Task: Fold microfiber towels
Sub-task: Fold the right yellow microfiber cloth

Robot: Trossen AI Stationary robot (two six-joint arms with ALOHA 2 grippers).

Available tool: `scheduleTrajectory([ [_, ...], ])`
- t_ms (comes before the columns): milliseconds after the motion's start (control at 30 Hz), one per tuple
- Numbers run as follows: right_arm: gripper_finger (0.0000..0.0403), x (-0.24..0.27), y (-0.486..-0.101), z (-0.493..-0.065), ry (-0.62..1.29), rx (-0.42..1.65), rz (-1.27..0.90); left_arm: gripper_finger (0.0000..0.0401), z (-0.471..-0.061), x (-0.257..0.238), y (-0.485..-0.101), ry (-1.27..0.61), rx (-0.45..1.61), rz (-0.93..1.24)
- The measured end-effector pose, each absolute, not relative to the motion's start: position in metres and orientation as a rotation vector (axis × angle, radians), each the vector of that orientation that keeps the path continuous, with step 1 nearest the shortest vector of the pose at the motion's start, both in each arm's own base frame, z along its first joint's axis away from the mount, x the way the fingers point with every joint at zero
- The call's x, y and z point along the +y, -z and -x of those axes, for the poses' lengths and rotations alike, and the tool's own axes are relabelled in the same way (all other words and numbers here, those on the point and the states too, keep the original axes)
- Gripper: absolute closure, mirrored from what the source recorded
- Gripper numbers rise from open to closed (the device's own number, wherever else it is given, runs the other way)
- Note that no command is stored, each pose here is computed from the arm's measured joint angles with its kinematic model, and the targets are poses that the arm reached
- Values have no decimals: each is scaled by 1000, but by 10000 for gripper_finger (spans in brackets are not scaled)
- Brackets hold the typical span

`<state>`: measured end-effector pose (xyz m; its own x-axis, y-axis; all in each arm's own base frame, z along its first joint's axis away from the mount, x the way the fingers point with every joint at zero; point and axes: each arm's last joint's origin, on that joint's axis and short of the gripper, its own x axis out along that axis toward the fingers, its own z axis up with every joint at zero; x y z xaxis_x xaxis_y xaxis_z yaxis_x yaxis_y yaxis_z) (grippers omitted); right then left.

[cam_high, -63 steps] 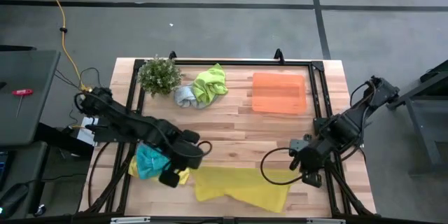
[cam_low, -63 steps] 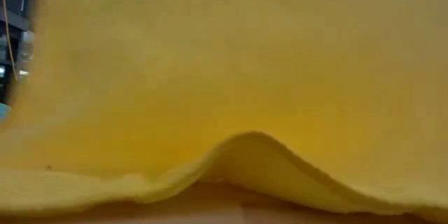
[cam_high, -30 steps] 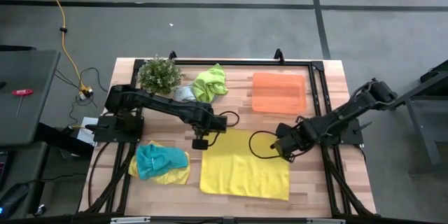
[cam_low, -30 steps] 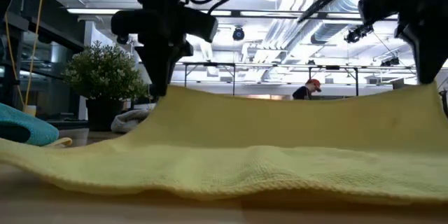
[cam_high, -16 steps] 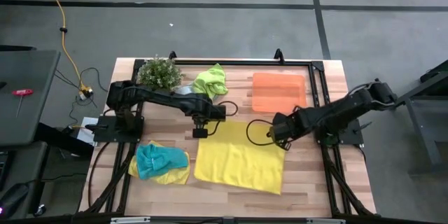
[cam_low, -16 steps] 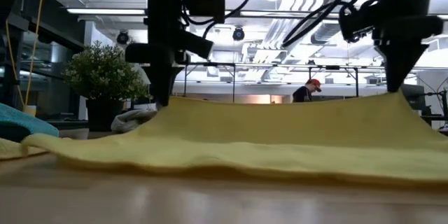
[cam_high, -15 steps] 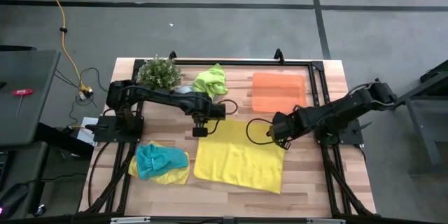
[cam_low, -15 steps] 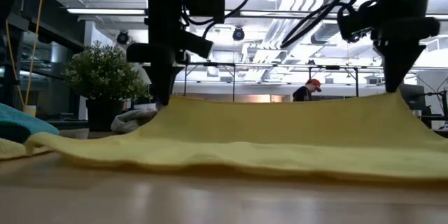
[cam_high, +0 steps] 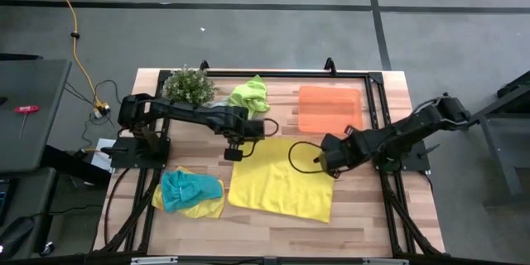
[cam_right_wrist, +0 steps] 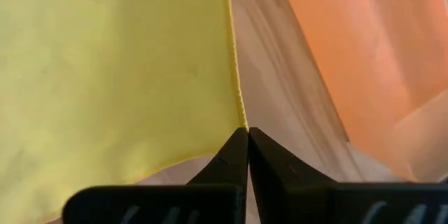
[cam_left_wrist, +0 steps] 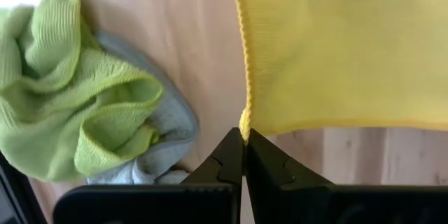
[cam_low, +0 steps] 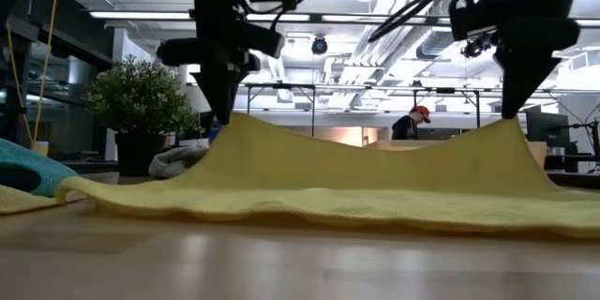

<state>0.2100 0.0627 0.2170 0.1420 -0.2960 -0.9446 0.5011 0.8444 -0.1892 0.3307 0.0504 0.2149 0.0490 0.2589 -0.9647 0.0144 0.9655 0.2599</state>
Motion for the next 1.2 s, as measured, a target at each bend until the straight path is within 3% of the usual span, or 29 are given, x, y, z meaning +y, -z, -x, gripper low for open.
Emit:
scheduleTrajectory([
  [333, 403, 109, -218, -200, 390, 1247, -163, 401, -333, 12, -216, -4, 1495, -236],
  [667, 403, 146, -221, -197, 182, 1173, -282, 401, -326, -29, -229, 142, 1447, -215],
  [1200, 403, 162, -224, -198, 6, 1190, -386, 401, -316, -88, -229, 248, 1423, -269],
])
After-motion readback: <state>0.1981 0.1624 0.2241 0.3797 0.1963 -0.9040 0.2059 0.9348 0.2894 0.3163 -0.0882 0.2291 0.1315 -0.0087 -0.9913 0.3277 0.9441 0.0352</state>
